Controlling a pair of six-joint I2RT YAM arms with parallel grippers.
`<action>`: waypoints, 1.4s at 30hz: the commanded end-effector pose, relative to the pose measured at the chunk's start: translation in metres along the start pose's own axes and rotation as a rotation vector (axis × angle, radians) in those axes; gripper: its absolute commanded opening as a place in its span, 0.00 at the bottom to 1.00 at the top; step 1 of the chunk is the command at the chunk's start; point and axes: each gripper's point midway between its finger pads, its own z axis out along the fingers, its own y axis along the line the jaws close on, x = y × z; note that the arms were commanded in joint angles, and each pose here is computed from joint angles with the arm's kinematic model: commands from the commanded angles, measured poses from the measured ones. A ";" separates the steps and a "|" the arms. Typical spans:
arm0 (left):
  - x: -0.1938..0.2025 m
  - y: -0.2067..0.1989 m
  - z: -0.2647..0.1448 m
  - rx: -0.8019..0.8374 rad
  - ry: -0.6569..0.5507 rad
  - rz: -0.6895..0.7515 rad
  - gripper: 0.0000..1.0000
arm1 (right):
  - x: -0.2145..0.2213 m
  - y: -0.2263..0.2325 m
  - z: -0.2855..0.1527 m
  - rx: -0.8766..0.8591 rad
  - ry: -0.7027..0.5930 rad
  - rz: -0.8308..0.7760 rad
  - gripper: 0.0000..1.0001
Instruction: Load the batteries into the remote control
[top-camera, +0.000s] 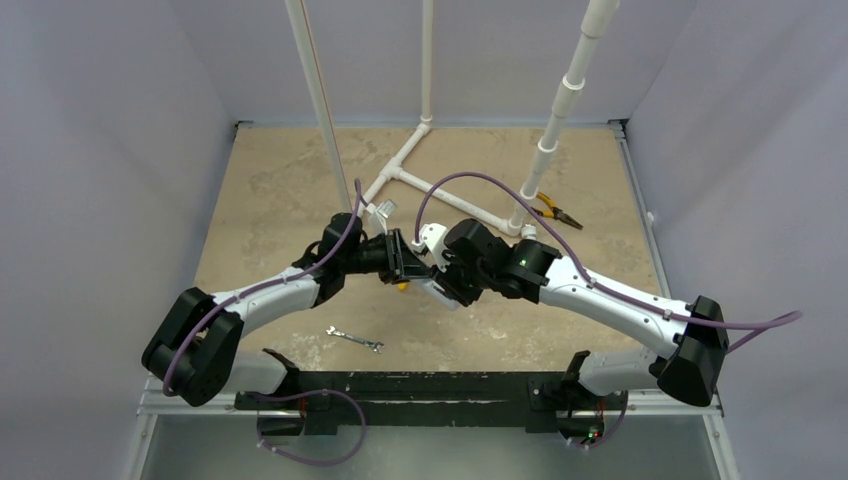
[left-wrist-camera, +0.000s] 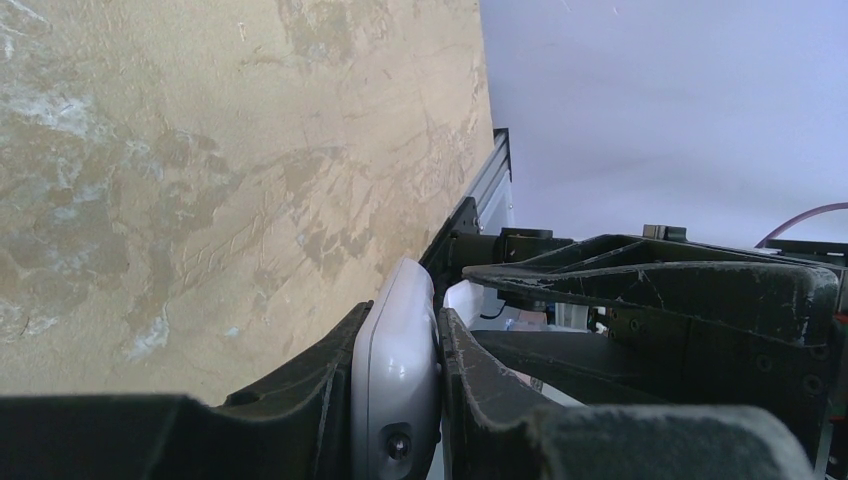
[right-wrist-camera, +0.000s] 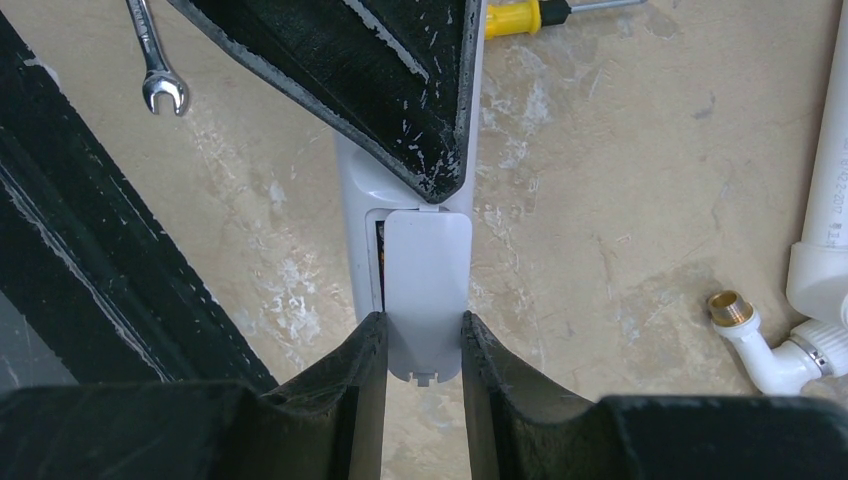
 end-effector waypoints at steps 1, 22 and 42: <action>-0.013 -0.023 0.000 0.059 -0.033 0.077 0.00 | -0.019 0.002 -0.009 -0.016 -0.051 -0.012 0.27; -0.013 -0.021 0.002 0.050 -0.029 0.074 0.00 | -0.015 0.009 -0.003 -0.055 -0.032 -0.016 0.26; -0.013 -0.022 0.002 0.053 -0.028 0.076 0.00 | -0.019 0.003 0.000 -0.015 -0.048 0.000 0.27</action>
